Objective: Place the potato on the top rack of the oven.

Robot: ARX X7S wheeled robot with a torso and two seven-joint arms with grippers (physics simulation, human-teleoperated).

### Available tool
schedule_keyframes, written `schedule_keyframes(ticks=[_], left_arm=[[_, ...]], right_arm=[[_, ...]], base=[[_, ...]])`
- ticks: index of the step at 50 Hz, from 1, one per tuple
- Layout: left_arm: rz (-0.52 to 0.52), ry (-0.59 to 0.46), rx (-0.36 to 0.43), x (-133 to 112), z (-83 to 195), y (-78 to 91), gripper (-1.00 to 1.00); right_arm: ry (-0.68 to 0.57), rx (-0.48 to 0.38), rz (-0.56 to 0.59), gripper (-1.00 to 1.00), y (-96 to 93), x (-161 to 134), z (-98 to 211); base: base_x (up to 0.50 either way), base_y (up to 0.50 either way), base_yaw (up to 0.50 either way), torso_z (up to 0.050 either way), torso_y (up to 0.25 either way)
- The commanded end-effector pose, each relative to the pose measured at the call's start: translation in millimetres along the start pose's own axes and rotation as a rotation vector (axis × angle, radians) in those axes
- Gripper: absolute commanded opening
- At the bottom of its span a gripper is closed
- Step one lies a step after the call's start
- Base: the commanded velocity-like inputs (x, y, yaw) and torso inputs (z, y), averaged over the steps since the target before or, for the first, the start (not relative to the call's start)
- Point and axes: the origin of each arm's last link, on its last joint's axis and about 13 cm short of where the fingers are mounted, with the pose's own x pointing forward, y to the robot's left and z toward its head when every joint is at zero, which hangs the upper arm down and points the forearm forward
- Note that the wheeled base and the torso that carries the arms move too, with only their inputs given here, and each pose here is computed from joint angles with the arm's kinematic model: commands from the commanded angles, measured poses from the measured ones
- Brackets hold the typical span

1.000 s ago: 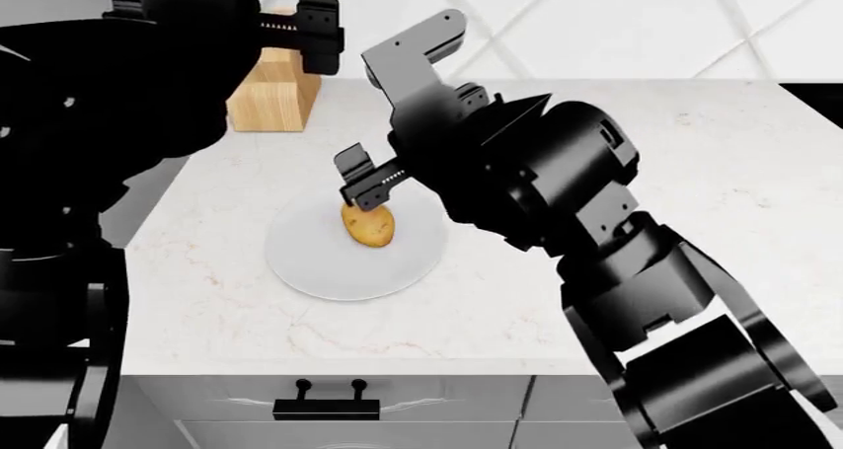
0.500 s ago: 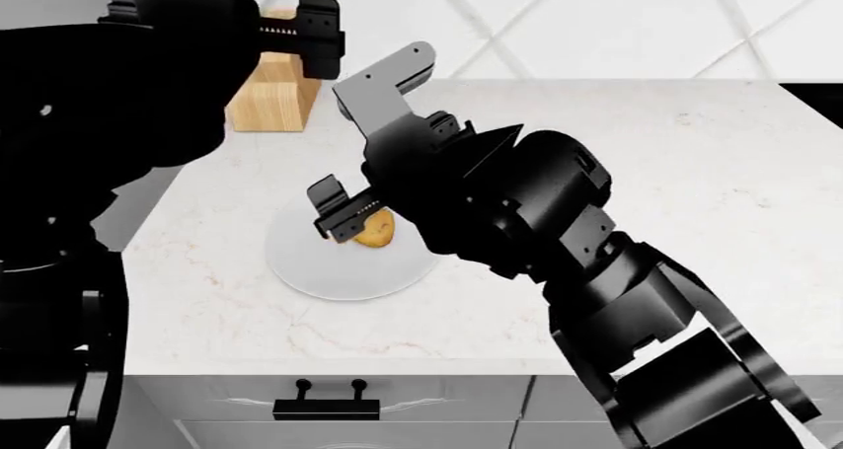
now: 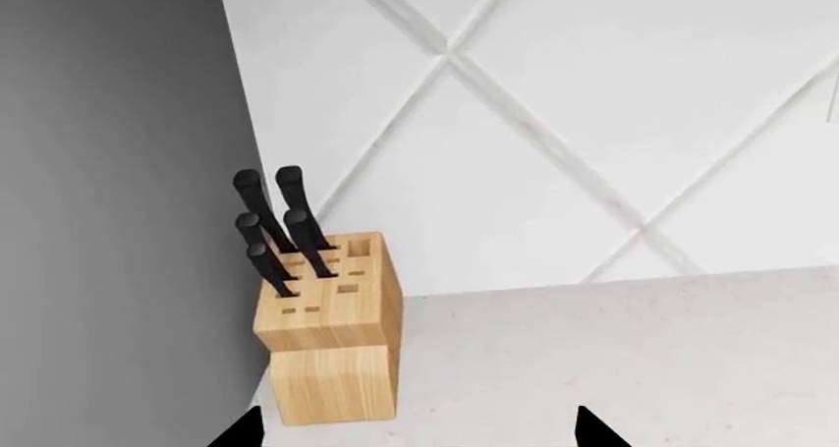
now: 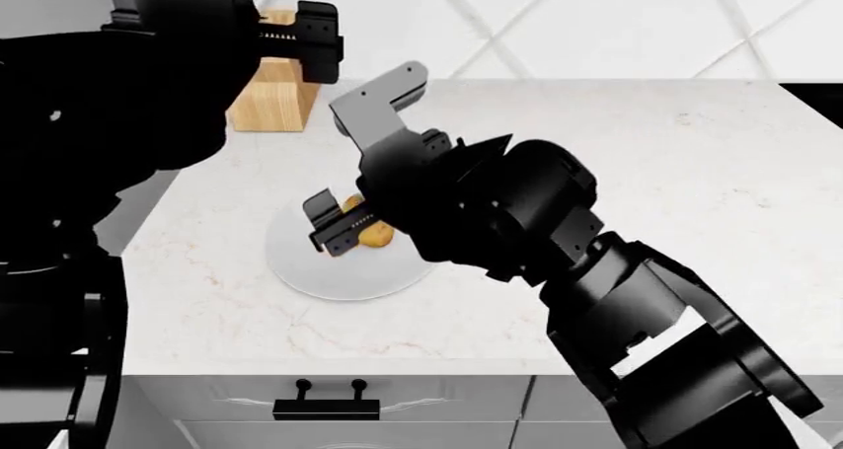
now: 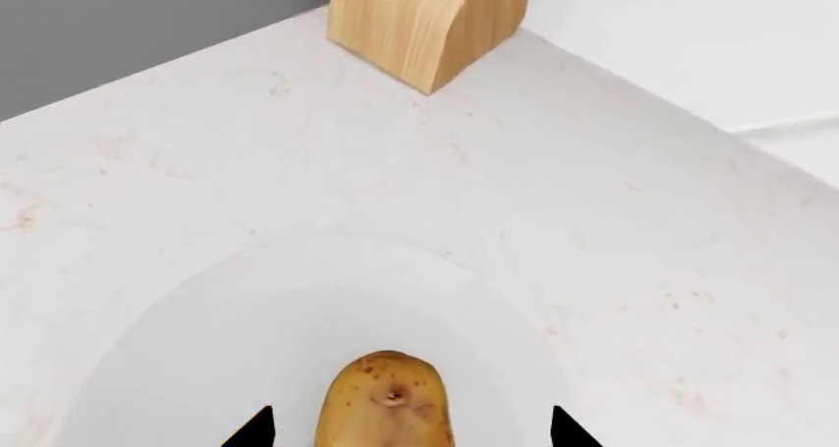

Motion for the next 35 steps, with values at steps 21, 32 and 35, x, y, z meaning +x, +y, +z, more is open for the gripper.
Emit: schedule_keyframes(ticks=[21,32,35], left_arm=[[-0.001,0.008,-0.005,6,-5,2.0,1.00],[-0.009,0.009,-0.002,5,-6,-1.2,1.00],[-0.007,0.013,-0.004,6,-7,-0.4,1.00]], right_arm=[[0.031,0.013,0.021,1.00,1.8,12,-8],[0.041,0.025,0.023,1.00,0.3,17,-11],[0.045,0.029,0.027,1.00,0.4,20,-13]], base=[[0.00,0.00,0.00,0.000,0.000],[0.00,0.00,0.00,0.000,0.000],[0.00,0.00,0.00,0.000,0.000]])
